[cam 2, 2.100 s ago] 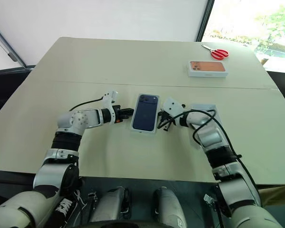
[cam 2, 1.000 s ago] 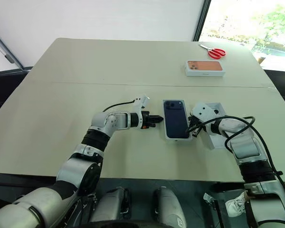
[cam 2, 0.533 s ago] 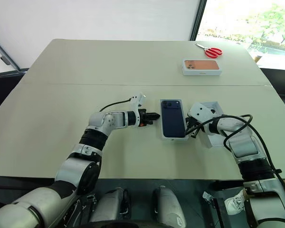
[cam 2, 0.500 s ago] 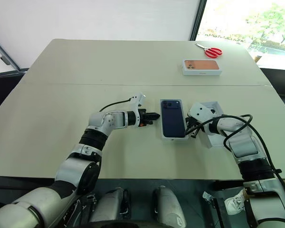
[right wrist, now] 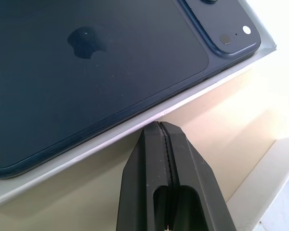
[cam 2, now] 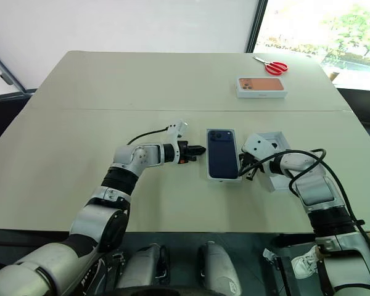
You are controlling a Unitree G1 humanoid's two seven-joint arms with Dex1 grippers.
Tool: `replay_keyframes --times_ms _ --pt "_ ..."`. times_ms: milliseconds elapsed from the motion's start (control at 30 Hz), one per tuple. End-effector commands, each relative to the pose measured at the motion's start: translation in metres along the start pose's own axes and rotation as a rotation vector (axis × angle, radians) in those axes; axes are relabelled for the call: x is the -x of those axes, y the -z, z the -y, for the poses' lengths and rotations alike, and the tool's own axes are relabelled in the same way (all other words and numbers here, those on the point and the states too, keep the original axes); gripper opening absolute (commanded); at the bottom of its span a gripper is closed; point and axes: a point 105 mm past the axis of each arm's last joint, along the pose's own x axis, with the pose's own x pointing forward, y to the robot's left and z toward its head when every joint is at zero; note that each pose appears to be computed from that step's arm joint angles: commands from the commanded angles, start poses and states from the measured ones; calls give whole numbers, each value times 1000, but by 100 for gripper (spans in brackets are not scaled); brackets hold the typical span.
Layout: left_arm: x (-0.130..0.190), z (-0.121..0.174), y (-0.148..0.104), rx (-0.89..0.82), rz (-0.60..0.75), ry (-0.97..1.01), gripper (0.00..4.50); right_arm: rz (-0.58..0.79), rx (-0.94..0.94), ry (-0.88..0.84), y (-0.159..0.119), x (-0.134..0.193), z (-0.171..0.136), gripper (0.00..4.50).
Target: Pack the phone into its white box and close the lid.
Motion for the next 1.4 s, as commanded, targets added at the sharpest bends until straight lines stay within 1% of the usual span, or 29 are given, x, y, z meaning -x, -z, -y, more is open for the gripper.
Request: replay_keyframes --times_ms 33,133,200,300,433,500,533,567,600,700,800,833,900,967,1067,1100,1167,1233,1300,1333,1400 --pt "3 2 -13 -62 42 -7 5 -11 31 -41 1 -4 -7 0" --pt "14 -4 -26 -94 95 -13 5 -9 60 4 -1 0 5 0" --pt "24 -8 -34 -117 115 -25 5 -1 68 -5 -5 5 8 0" --pt "51 -8 -51 -148 174 3 5 38 63 19 -19 15 21 0" --pt "84 -17 -56 -259 188 -29 5 30 76 37 -24 24 31 0" --pt "98 -18 -58 -286 193 -25 5 40 21 38 -27 27 35 0" --pt "105 -17 -59 -281 194 -7 56 53 -49 20 -29 29 35 25" --pt "112 -16 -60 -282 198 7 84 59 -97 6 -31 30 35 55" --pt "118 -15 -62 -300 206 12 134 55 -108 3 -32 31 35 89" --pt "139 -17 -65 -448 232 -13 277 9 -145 20 -32 35 38 240" --pt "155 -19 -64 -497 238 14 430 -3 -233 53 -38 36 44 398" --pt "160 -16 -64 -518 239 28 450 -21 -265 54 -39 38 45 448" --pt "164 -13 -67 -559 245 36 450 -50 -298 61 -39 41 47 448" --pt "168 -7 -69 -543 260 65 450 -87 -362 88 -35 44 51 448" --pt "173 -1 -72 -615 299 67 450 -145 -379 96 -30 50 47 448" --pt "175 0 -72 -684 315 46 450 -167 -418 96 -28 53 45 448" --pt "180 0 -65 -782 316 26 450 -207 -533 101 -22 59 36 448" --pt "182 0 -57 -860 307 14 450 -262 -536 105 -14 62 26 448" --pt "184 6 -46 -823 303 92 450 -290 -554 116 -10 63 22 448" --pt "186 8 -40 -840 292 113 450 -301 -554 138 -9 62 22 448" --pt "189 14 -27 -840 276 184 450 -321 -511 150 -8 59 20 448"
